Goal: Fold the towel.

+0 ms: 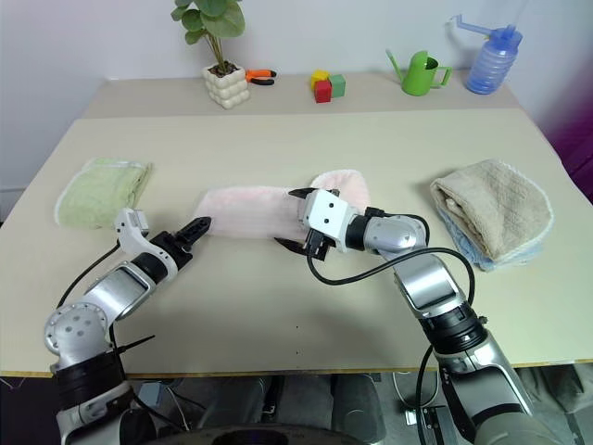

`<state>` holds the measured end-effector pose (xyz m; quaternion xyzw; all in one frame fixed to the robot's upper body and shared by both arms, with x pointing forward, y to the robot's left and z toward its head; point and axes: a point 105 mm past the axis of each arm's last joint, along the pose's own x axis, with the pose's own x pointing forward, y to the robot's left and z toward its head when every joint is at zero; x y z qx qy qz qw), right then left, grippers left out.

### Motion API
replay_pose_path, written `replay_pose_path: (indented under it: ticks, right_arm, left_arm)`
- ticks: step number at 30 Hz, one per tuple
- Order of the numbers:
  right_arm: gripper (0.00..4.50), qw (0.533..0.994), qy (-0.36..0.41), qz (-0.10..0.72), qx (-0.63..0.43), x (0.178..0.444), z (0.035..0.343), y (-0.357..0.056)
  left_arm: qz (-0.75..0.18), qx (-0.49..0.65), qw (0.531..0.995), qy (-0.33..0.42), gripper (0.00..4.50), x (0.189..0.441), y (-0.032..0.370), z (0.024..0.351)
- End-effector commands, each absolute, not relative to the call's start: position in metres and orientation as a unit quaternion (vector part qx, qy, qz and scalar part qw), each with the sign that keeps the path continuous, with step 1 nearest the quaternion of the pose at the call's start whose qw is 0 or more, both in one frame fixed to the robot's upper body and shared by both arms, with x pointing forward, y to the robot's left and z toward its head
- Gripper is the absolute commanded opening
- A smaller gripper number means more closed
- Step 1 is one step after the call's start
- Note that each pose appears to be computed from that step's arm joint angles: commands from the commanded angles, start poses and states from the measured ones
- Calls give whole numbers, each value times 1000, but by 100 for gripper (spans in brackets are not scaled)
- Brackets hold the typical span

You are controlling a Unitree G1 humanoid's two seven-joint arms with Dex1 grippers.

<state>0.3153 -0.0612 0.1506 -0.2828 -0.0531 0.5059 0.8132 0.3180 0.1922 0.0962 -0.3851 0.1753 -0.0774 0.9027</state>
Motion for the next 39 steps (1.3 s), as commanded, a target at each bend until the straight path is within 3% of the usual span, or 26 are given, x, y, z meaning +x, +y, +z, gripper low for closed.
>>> replay_pose_path:
  ticks: [1,2,7,13,17,21,24,28,31,33,39]
  right_arm:
    - [450,805,-90,508,-292,306,166,-54]
    - [450,805,-90,509,-292,304,165,-53]
    - [450,805,-86,509,-292,299,163,-51]
    - [450,805,-82,508,-296,295,161,-53]
    - [450,805,-81,506,-299,295,162,-55]
    - [450,810,-76,497,-301,298,162,-60]
    - [450,817,-70,483,-307,305,161,-68]
    - [450,823,-62,471,-312,310,157,-74]
    - [450,827,-58,464,-312,314,155,-78]
    - [450,834,-52,450,-315,318,152,-85]
    - [450,847,-45,425,-316,323,148,-96]
  left_arm:
    - [-53,-392,899,189,265,325,200,88]
    - [-51,-392,899,189,245,327,201,88]
    - [-41,-411,895,171,3,333,207,90]
    - [-41,-419,901,104,3,335,222,111]
    - [-50,-404,913,30,3,330,240,142]
    - [-57,-366,929,-18,3,323,259,168]
    - [-107,-277,954,-34,3,319,254,195]
    - [-183,-209,960,-40,3,324,226,215]
    - [-265,-105,958,-23,3,330,182,221]
    - [-340,-49,939,-9,3,330,137,218]
    - [-461,37,886,25,3,323,64,189]
